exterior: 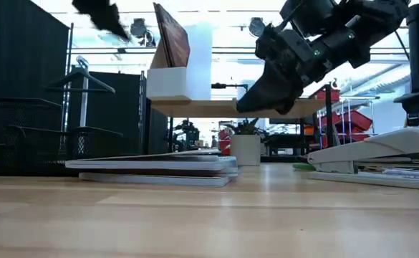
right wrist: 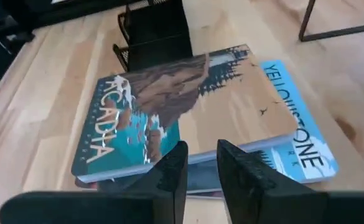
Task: Stock shelves
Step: Remove the brown book from the white bookshelf on the shelf
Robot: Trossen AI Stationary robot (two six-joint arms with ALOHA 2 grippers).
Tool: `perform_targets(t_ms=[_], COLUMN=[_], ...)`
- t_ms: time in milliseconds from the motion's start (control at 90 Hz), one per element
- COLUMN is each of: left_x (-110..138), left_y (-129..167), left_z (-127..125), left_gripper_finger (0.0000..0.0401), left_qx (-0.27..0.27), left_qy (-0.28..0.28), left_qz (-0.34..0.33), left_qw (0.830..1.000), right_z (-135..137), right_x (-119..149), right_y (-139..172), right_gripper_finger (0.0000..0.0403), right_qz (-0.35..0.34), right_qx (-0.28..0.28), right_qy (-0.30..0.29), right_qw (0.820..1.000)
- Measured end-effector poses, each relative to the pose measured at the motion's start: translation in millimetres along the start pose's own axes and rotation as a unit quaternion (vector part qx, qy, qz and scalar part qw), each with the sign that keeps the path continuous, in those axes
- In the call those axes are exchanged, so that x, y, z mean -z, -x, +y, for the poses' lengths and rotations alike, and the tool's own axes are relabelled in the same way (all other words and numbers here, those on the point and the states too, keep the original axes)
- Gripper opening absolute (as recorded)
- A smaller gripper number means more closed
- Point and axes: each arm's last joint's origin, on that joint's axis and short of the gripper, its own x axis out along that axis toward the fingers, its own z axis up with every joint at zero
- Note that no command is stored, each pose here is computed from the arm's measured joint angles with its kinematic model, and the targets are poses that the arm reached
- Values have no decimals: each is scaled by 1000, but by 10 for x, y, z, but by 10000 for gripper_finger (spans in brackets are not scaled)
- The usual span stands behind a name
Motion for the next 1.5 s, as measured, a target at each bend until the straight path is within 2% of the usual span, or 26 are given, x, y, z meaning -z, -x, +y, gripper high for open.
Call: perform_targets(t_ms=[78,167,244,478,711,844,967,1144,1256,1356,1500], left_x=[106,188,263,590,722,826,910,855,723,489,194], left_y=[-111,-233,-363,-782,-1072,-1118,-1070,-968,-895,-796,-762], left_z=[-34,-100,-140,-178,-204,-166,-78,-20,-4,-18,-80], left_gripper_finger=[88,88,88,88,88,88,88,88,88,88,88], left_qx=[34,93,116,107,86,37,-14,-22,-39,-31,16], left_qy=[20,23,31,42,21,-5,-3,13,14,24,19], left_qz=[43,47,54,138,208,263,312,281,247,186,75], left_qw=[998,994,991,984,974,964,950,959,968,982,997], right_z=[-1,-7,-23,-32,-33,-33,-33,-34,-34,-34,-35], right_x=[0,5,20,31,34,35,35,37,37,41,40], right_y=[-1,-19,-34,-44,-47,-47,-47,-47,-47,-47,-46], right_gripper_finger=[70,70,70,70,70,70,70,70,70,70,70], right_qz=[0,-3,-4,-2,-2,-1,-1,0,0,2,1], right_qx=[0,8,29,40,40,40,40,41,41,41,43], right_qy=[0,6,9,9,11,12,12,14,14,11,11], right_qw=[1000,1000,1000,999,999,999,999,999,999,999,999])
